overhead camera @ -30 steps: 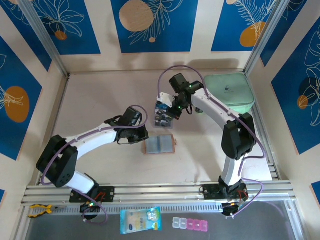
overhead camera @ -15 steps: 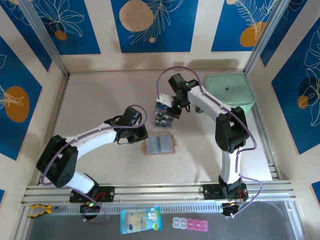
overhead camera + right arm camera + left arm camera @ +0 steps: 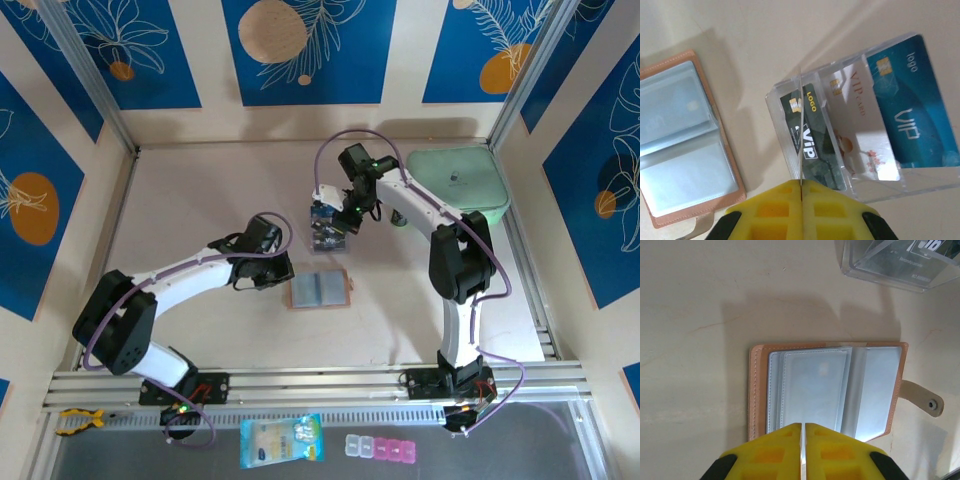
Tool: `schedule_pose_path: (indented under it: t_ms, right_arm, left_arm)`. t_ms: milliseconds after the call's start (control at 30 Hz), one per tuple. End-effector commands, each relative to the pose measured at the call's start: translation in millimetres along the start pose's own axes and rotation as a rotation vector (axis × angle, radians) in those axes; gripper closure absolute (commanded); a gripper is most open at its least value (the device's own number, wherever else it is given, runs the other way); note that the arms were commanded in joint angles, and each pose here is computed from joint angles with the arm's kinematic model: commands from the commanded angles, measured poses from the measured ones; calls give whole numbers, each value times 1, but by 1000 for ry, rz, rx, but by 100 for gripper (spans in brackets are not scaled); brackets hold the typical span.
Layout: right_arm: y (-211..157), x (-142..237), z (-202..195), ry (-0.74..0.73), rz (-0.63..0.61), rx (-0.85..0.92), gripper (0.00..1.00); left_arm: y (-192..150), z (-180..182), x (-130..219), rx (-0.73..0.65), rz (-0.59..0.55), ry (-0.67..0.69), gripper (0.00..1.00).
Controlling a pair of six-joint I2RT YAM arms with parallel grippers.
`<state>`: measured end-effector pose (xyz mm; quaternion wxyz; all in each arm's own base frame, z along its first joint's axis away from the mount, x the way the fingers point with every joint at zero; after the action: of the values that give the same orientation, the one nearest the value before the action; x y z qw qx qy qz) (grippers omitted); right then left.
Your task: Take the credit cards out of the card holder
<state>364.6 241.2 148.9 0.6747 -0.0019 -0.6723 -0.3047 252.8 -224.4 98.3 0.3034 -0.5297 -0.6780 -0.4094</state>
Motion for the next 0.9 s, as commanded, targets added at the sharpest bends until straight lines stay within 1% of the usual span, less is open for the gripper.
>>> schedule_pose_path:
  t_ms: [0,133,300,500,667,867]
  right_arm:
    - [16,27,2,-23,-73,41,100]
    - [10,21,-5,-28,-62,31,100]
    - [-4,6,-14,-22,-8,13,100]
    - [-20,-4,-3,54,32,2,100]
    - [-20,-5,10,119,29,-7,100]
    - [-20,-13,17,157,48,-23,100]
  left_arm:
    - [4,2,4,17,-12,11,89]
    - [3,2,3,13,-8,10,89]
    - [0,4,2,16,-2,13,89]
    - [-2,7,3,24,-1,17,89]
    - [-4,8,2,25,5,17,89]
    - [-5,7,1,10,18,17,89]
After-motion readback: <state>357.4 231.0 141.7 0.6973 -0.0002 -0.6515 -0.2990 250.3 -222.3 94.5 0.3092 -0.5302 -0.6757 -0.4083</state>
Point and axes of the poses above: each hand's point on the last joint's axis, 136 mm out from that joint toward the fingers, its own x axis back along the fingers, its own z axis along the line the jaws close on, y = z × x, the point moved 3 cm from there along x, back along the fingers, and after that the axes turned 9 degrees about -x, right-handed, at the moved point
